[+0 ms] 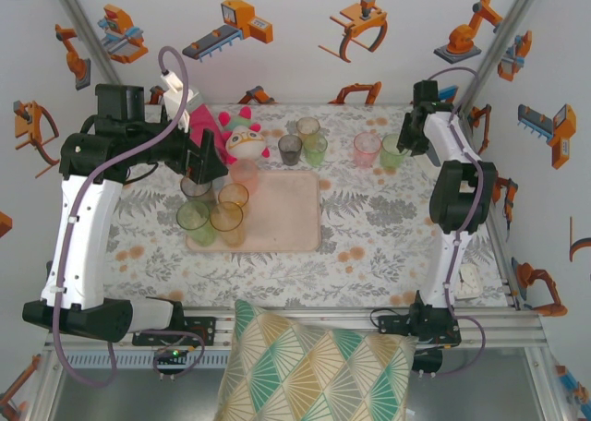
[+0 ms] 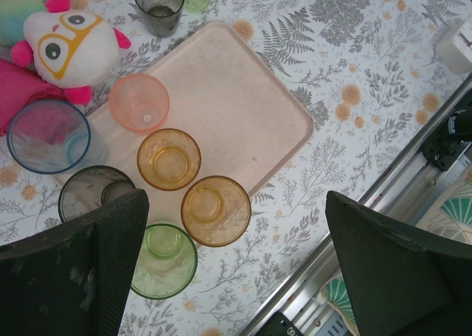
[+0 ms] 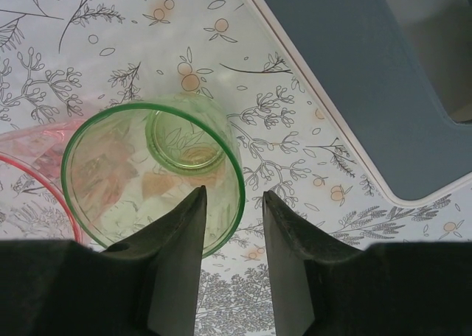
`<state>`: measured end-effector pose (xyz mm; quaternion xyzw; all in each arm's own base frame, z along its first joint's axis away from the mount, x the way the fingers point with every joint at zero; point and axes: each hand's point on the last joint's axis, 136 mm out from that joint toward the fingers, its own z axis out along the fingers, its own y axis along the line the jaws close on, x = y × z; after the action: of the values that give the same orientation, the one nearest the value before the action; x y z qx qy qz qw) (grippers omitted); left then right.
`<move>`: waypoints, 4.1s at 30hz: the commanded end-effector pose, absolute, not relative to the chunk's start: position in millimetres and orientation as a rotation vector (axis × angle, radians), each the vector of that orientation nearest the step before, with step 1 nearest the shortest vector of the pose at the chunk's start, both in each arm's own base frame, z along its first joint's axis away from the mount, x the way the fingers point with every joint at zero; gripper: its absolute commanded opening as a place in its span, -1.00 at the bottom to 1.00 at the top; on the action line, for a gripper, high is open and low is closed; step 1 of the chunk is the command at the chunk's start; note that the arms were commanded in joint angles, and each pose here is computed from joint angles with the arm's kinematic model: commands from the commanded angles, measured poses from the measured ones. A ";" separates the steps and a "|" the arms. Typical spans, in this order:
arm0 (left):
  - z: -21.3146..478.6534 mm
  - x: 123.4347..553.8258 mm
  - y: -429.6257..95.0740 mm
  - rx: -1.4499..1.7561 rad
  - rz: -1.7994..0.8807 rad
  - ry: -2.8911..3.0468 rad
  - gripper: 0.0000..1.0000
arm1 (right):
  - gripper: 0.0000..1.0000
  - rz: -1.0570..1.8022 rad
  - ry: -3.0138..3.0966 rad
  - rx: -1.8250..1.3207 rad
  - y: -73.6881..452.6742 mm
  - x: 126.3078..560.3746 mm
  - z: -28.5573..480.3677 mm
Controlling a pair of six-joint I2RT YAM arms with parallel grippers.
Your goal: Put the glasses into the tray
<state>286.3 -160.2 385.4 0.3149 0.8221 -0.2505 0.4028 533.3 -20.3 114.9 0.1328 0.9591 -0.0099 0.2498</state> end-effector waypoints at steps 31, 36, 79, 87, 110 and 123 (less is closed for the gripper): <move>380.5 286.0 -158.5 0.795 -0.637 2.088 0.94 | -0.65 -0.099 2.644 0.349 -32.1 530.7 111.3; 382.0 289.1 -155.6 0.777 -0.614 2.088 0.94 | -0.73 -0.102 2.640 0.343 -33.0 531.0 114.9; 392.5 302.6 -152.9 0.694 -0.598 2.079 0.94 | -0.82 -0.016 2.547 0.381 -14.7 479.7 176.8; 393.0 305.0 -153.2 0.690 -0.585 2.078 0.94 | -0.82 -0.019 2.531 0.304 11.0 446.1 192.8; 387.7 303.0 -154.4 0.665 -0.611 2.091 0.94 | -0.81 0.155 2.487 -0.087 178.5 368.9 219.9; 389.3 299.7 -155.5 0.683 -0.625 2.086 0.94 | -0.80 0.221 2.523 -0.333 275.9 343.8 192.8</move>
<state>306.0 -151.4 383.8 0.2632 0.8388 -0.2364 0.4138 339.4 258.3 177.3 -0.1302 0.9521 0.0681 0.2682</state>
